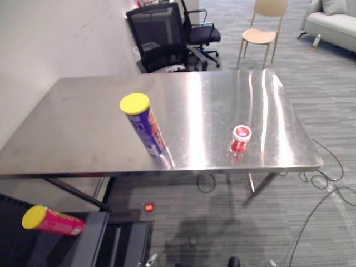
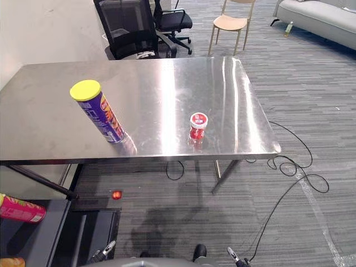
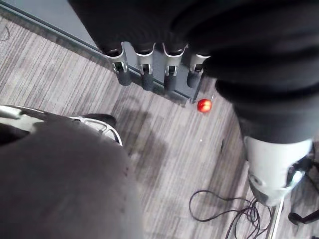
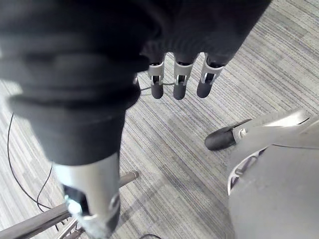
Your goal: Put the gum and the chips on the shelf.
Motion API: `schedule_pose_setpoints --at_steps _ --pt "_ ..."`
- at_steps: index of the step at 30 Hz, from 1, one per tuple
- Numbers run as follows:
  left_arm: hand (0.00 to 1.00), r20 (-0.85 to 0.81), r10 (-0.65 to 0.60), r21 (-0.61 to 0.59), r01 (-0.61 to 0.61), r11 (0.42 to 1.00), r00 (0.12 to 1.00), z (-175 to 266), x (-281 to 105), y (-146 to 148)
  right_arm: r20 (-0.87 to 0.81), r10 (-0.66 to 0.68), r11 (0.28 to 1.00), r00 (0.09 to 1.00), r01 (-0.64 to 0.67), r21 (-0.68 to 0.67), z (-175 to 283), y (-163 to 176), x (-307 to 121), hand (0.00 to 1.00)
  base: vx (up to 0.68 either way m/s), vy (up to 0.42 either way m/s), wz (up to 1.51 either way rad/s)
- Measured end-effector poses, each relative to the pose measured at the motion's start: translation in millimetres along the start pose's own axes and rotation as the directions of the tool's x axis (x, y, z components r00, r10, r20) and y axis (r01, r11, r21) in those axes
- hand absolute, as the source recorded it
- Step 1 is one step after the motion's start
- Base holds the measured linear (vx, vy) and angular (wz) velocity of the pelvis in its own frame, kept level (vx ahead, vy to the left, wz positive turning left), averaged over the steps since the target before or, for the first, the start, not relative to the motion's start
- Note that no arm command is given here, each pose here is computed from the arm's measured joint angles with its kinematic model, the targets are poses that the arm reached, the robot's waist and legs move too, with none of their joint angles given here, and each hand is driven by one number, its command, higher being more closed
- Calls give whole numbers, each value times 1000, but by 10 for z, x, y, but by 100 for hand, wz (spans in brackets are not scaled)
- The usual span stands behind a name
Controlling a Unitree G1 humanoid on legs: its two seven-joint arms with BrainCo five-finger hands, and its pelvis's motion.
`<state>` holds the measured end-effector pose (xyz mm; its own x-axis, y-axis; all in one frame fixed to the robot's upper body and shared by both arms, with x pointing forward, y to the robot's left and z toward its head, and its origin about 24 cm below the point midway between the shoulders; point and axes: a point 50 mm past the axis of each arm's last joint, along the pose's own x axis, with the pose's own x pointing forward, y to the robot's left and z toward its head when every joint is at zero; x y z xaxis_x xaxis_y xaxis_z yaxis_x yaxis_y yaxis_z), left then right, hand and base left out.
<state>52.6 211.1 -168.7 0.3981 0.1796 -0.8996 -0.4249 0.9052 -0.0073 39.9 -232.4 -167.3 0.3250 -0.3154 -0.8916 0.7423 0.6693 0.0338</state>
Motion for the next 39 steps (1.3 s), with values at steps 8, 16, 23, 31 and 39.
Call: schedule_pose_setpoints --at_steps 8,16,23,31,39 --pt "0 6 2 1 -2 1000 1000 47 9 37 113 -143 935 983 96 341 467 -228 65 0 54 16 7" --pt "0 14 -1 -15 2 1000 1000 -3 -21 34 704 -338 907 625 16 421 2310 -520 -483 0 -35 29 -3" --pt "0 19 0 -17 0 1000 1000 -23 -37 43 911 -258 965 323 44 258 2864 -126 -1076 0 -16 0 -1" --pt "0 27 2 -13 -2 1000 1000 -34 -52 45 994 -3 1000 109 4 2 2871 458 -1555 0 -4 -2 0" --pt "0 29 -2 -2 2 1000 1000 -49 -66 63 890 449 893 78 -26 -449 2646 972 -1659 0 -18 -8 1"
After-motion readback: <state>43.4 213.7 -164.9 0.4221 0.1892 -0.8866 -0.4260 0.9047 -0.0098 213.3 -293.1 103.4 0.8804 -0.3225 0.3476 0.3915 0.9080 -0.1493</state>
